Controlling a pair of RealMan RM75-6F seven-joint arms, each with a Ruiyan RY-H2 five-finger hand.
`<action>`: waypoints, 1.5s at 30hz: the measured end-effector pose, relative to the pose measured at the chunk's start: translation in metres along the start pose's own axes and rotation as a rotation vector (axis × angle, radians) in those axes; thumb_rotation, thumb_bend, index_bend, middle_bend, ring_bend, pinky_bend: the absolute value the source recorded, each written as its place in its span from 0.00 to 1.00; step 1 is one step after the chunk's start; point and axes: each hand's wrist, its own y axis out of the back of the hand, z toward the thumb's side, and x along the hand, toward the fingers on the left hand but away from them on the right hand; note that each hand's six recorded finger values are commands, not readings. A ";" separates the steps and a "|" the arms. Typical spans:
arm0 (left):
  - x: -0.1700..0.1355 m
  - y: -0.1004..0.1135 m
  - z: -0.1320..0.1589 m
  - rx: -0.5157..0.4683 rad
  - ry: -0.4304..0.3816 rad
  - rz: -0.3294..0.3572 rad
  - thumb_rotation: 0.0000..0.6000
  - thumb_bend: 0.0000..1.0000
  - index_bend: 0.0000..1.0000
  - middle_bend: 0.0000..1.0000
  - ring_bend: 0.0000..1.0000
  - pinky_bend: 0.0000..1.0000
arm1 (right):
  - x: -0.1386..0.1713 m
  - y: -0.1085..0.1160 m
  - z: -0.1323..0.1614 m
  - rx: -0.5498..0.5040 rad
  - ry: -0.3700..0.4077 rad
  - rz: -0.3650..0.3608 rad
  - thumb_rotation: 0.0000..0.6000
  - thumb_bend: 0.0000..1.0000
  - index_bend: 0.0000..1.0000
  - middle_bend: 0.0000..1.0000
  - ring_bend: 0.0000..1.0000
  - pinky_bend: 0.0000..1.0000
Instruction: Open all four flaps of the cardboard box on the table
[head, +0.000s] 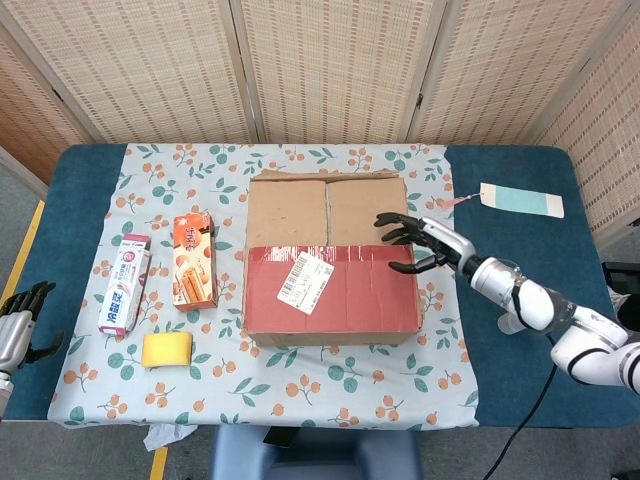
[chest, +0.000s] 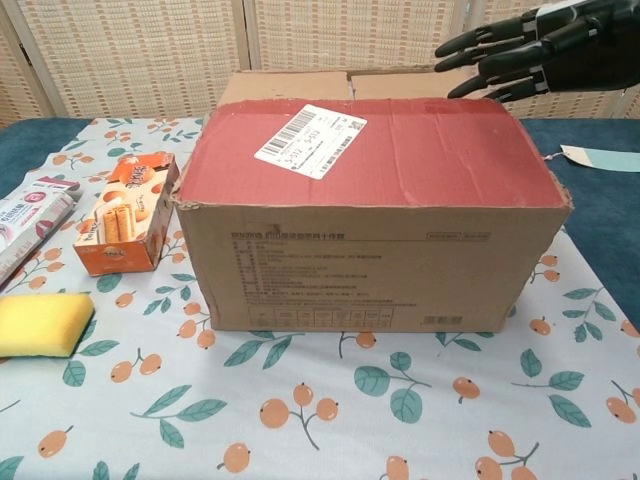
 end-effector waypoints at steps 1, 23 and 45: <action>0.000 0.000 0.000 0.000 0.000 0.000 1.00 0.49 0.00 0.06 0.09 0.03 | 0.000 -0.001 -0.001 -0.001 -0.002 0.004 1.00 0.35 0.21 0.09 0.21 0.24; 0.000 -0.003 0.009 0.054 -0.014 0.006 1.00 0.49 0.00 0.06 0.09 0.03 | 0.041 -0.023 0.025 0.039 0.073 0.064 1.00 0.35 0.17 0.08 0.20 0.23; 0.001 -0.007 0.020 0.092 -0.015 -0.002 1.00 0.49 0.00 0.06 0.10 0.04 | 0.143 -0.101 0.064 0.262 0.150 0.089 1.00 0.35 0.15 0.07 0.20 0.22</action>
